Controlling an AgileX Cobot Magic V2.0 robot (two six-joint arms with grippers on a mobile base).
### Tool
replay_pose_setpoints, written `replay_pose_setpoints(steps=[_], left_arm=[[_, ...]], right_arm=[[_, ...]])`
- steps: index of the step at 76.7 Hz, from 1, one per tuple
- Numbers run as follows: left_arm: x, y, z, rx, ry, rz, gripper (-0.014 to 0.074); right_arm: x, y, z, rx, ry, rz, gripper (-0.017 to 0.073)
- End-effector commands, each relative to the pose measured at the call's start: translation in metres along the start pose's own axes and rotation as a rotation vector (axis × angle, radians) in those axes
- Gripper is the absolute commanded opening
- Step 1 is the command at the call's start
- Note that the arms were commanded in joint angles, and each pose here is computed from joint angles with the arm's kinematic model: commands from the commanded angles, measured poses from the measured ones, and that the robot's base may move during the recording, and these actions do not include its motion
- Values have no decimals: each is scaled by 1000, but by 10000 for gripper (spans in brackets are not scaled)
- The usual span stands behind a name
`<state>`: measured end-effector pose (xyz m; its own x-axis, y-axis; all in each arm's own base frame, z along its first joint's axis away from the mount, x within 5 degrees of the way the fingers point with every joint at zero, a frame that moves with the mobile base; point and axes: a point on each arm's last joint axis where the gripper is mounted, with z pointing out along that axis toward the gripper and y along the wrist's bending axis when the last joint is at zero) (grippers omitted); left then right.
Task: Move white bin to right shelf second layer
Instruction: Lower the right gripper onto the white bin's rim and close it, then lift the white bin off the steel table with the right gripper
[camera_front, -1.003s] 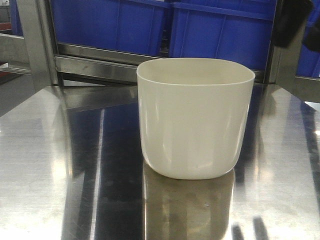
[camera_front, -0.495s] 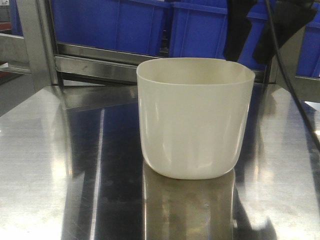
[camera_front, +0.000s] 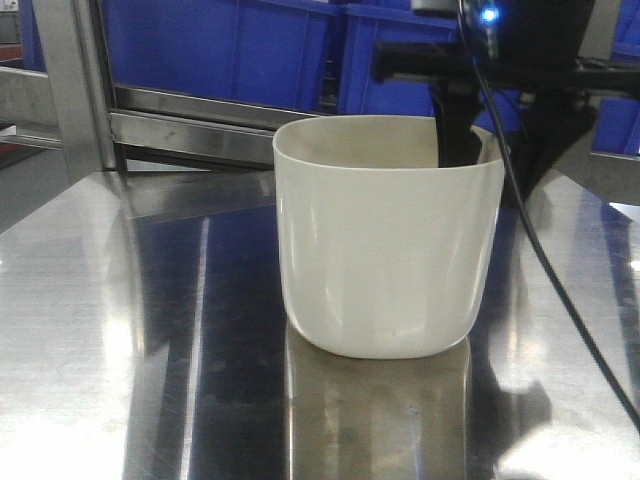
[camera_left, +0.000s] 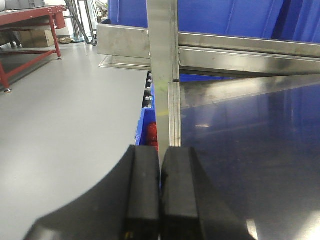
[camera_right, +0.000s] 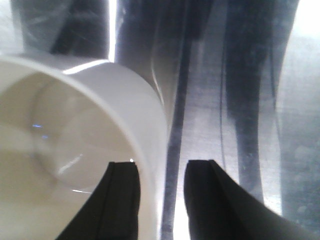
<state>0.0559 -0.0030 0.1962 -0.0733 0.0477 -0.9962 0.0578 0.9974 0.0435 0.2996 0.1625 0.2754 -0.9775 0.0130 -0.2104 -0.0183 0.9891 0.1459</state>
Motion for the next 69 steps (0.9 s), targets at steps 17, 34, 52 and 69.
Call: replay_pose_setpoints(steps=[17, 34, 52, 69], left_arm=[[4, 0, 1, -1, -65, -5, 85], [4, 0, 1, -1, -65, -5, 85], [4, 0, 1, -1, -65, -5, 85], [4, 0, 1, -1, -65, -5, 85]], right_arm=[[-2, -1, -14, -33, -88, 1, 340], [-3, -1, -17, -44, -111, -3, 125], [-3, -8, -39, -68, -191, -67, 49], [-9, -44, -62, -40, -266, -168, 49]])
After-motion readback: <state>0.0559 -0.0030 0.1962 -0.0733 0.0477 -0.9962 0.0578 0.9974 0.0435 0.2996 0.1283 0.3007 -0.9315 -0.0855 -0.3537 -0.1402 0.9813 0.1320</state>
